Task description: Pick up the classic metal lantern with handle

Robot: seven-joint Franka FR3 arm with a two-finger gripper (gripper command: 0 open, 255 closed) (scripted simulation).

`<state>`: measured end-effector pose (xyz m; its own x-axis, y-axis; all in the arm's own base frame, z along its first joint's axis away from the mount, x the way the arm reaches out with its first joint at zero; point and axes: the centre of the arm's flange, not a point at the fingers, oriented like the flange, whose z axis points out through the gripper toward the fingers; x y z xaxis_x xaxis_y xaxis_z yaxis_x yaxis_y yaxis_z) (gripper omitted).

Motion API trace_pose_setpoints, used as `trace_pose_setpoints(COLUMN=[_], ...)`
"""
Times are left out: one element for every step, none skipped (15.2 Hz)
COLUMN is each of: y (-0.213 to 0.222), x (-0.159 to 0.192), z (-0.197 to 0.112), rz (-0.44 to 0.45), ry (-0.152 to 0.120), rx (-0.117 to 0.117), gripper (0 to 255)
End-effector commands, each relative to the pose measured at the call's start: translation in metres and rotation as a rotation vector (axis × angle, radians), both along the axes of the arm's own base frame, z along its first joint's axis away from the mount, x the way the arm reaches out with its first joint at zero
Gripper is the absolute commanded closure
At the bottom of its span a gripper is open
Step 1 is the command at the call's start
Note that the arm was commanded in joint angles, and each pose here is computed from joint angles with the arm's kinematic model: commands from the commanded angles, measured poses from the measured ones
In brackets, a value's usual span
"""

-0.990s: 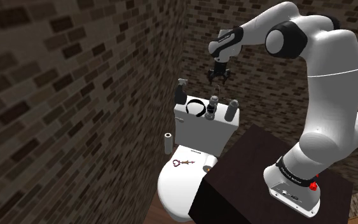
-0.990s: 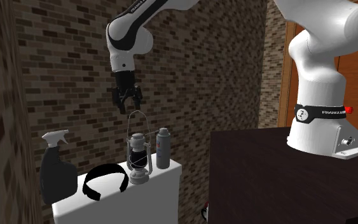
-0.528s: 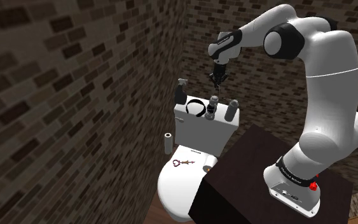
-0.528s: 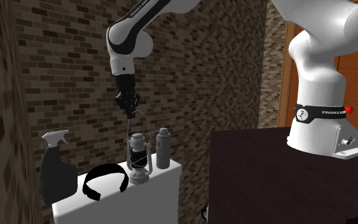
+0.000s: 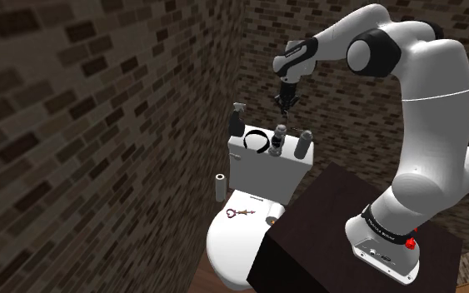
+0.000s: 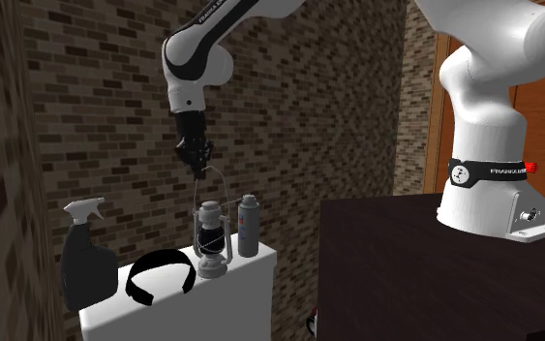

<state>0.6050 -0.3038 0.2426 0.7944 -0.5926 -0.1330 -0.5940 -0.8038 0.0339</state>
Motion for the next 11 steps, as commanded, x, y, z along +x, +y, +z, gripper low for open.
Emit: trace_pose_setpoints(y=[0.0, 0.0, 0.0, 0.0, 0.0, 0.0, 0.0, 0.0, 0.0, 0.0, 0.0], x=[0.0, 0.001, 0.001, 0.001, 0.001, 0.0, 0.001, 0.001, 0.001, 0.001, 0.001], z=[0.01, 0.015, 0.021, 0.026, 0.031, 0.037, 0.042, 0.047, 0.052, 0.058, 0.063], rz=[0.0, 0.0, 0.0, 0.0, 0.0, 0.0, 0.0, 0.0, 0.0, 0.0, 0.0], ry=[-0.001, -0.001, -0.001, -0.001, -0.001, -0.001, -0.001, -0.001, -0.001, -0.001, -0.001], rx=[0.0, 0.0, 0.0, 0.0, 0.0, 0.0, 0.0, 0.0, 0.0, 0.0, 0.0], gripper=[255, 255, 255, 255, 255, 255, 255, 255, 255, 255, 255])
